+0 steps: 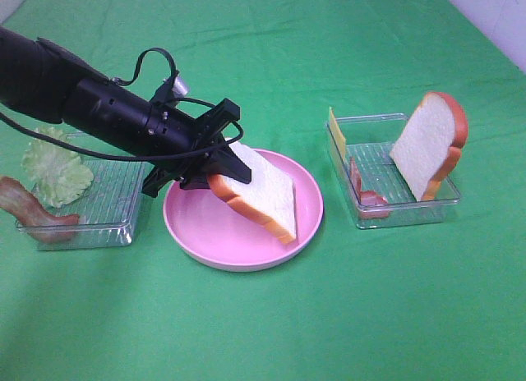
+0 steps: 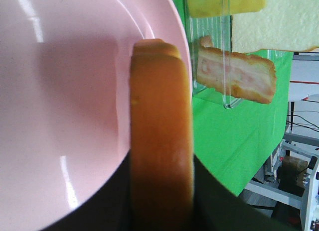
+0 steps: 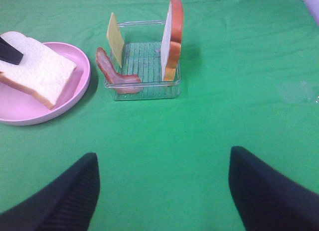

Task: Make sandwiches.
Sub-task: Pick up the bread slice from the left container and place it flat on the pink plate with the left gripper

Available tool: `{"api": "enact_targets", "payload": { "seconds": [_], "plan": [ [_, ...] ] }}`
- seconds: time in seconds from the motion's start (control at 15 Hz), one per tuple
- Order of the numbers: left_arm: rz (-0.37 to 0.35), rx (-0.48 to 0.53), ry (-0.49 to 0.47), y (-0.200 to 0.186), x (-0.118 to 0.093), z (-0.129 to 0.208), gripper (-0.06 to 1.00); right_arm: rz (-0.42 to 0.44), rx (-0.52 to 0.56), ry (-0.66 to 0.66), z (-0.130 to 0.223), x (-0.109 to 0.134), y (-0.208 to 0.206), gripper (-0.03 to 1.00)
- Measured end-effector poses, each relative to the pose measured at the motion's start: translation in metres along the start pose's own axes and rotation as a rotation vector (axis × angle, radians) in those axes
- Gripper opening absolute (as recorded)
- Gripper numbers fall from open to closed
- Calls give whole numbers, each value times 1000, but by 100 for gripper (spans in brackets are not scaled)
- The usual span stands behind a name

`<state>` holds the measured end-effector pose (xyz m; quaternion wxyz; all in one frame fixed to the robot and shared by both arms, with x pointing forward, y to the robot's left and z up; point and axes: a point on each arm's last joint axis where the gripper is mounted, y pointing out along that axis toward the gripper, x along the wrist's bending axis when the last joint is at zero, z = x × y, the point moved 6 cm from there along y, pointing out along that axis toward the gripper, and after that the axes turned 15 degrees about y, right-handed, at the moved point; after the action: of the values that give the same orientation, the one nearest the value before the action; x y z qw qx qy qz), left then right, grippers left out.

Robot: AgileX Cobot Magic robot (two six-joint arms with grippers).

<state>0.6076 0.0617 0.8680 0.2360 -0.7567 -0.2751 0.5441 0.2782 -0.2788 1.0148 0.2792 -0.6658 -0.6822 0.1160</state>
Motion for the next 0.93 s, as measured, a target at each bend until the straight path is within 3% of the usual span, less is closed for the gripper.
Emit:
{"api": "enact_targets", "payload": {
  "seconds": [0.73, 0.8, 0.93],
  "plan": [
    [-53, -23, 25, 12, -1, 2, 22, -6, 1, 3, 0, 1, 0, 69],
    [-55, -22, 27, 12, -1, 2, 28, -7, 1, 3, 0, 1, 0, 69],
    [-57, -18, 33, 12, -1, 2, 61, -7, 1, 3, 0, 1, 0, 69]
  ]
}}
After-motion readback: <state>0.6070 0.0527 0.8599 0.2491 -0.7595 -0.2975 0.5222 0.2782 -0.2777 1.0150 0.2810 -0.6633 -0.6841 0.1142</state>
